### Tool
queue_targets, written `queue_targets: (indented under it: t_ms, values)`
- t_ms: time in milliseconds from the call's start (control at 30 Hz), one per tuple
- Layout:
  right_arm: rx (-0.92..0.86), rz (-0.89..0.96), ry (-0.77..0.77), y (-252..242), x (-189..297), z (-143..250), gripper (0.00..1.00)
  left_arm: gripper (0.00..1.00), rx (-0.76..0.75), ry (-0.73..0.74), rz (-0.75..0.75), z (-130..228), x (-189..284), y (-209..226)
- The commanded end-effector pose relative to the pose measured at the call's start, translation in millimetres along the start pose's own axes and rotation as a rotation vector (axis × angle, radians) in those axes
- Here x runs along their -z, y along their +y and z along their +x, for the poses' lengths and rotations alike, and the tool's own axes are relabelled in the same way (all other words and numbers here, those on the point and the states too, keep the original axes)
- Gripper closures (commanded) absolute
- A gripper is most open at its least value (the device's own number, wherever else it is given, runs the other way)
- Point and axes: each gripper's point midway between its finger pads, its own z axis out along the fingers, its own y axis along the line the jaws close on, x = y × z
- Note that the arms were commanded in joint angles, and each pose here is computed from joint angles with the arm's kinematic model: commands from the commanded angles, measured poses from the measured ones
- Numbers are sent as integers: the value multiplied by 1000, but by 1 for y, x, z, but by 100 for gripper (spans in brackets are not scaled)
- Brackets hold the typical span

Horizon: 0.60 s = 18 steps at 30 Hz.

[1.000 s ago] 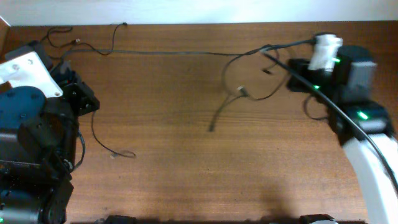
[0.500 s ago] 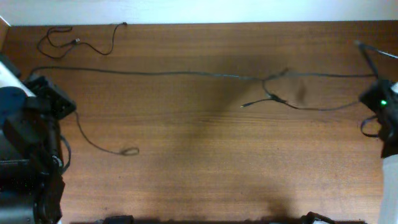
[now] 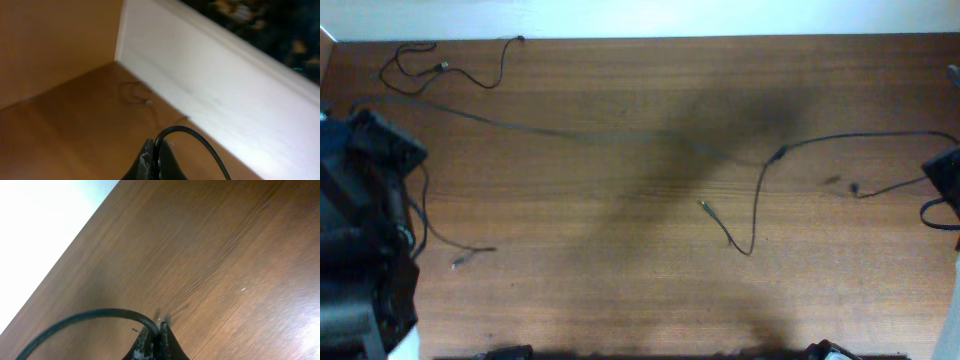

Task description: Untangle cables

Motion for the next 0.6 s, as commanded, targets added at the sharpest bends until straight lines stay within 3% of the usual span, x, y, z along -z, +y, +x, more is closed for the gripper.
queue_targets:
  t_ms: [0,133,233,267,400,567]
  values:
    - [13,-72,53,15,-1,10,96,100,-42,35,255,0,-6,-50]
    - [52,-179,136,32,-7,24,96,100,-168,39,792,-2,32,-137]
    - [97,-282,221,50,-14,39,96,100,-283,21,1361,-4,120,-188]
    - [94,-275,249,50,-20,45,96,100,-299,5,1477,-9,143,-193]
    - [104,-301,345,59,-30,66,96,100,-196,-3,1471,-27,148,-196]
    - [260,-429,421,93,-21,97,96,100,-140,17,1379,-27,108,-201]
